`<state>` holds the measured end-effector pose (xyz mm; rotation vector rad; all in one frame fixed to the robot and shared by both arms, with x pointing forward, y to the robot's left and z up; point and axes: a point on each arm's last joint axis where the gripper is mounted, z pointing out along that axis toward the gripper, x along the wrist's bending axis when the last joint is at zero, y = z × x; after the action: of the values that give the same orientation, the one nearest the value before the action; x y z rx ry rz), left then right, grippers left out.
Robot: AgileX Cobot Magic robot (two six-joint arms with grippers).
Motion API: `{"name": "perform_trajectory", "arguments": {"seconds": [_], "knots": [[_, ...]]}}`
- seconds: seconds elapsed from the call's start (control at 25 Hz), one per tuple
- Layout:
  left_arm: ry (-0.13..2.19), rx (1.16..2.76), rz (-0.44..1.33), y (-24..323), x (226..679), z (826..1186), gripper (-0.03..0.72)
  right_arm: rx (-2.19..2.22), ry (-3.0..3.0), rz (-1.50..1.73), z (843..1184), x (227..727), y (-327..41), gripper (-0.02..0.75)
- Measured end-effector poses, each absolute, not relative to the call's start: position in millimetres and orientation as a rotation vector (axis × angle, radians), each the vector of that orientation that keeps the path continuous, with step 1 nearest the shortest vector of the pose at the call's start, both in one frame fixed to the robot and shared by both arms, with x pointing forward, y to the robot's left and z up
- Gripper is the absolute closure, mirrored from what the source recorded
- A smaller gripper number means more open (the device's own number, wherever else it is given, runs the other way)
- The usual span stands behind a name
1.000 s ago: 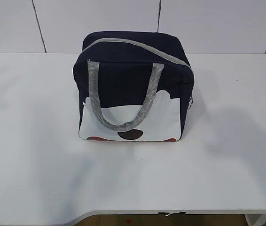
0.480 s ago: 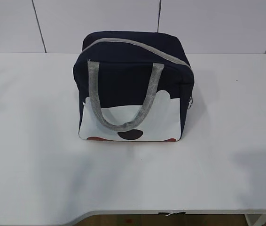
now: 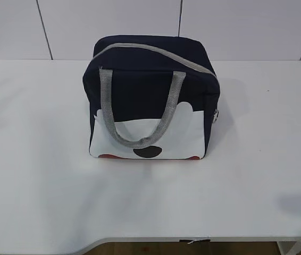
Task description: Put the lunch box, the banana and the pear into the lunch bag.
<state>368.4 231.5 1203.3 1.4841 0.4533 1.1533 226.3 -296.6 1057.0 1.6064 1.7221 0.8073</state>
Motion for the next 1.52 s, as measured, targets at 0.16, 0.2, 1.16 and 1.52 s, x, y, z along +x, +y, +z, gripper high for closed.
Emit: {"name": "perform_trajectory", "arguments": {"seconds": [0.16,0.2,1.16,1.52], "knots": [[0.453,1.484,1.153,231.5,368.4,1203.3,0.353,1.604,1.707,0.82,1047.4,229.5,-296.7,0.335],[0.453,1.484,1.153,231.5,368.4,1203.3,0.353,1.606,1.705,0.822,1045.8,230.4,-296.7,0.336],[0.452,1.485,1.152,231.4,368.3,1203.3,0.353,1.593,1.683,0.841,1042.0,235.0,-296.8,0.339],[0.448,1.5,1.138,230.5,368.1,1199.6,0.355,1.593,1.683,0.841,1042.0,235.0,-296.8,0.339]]}}
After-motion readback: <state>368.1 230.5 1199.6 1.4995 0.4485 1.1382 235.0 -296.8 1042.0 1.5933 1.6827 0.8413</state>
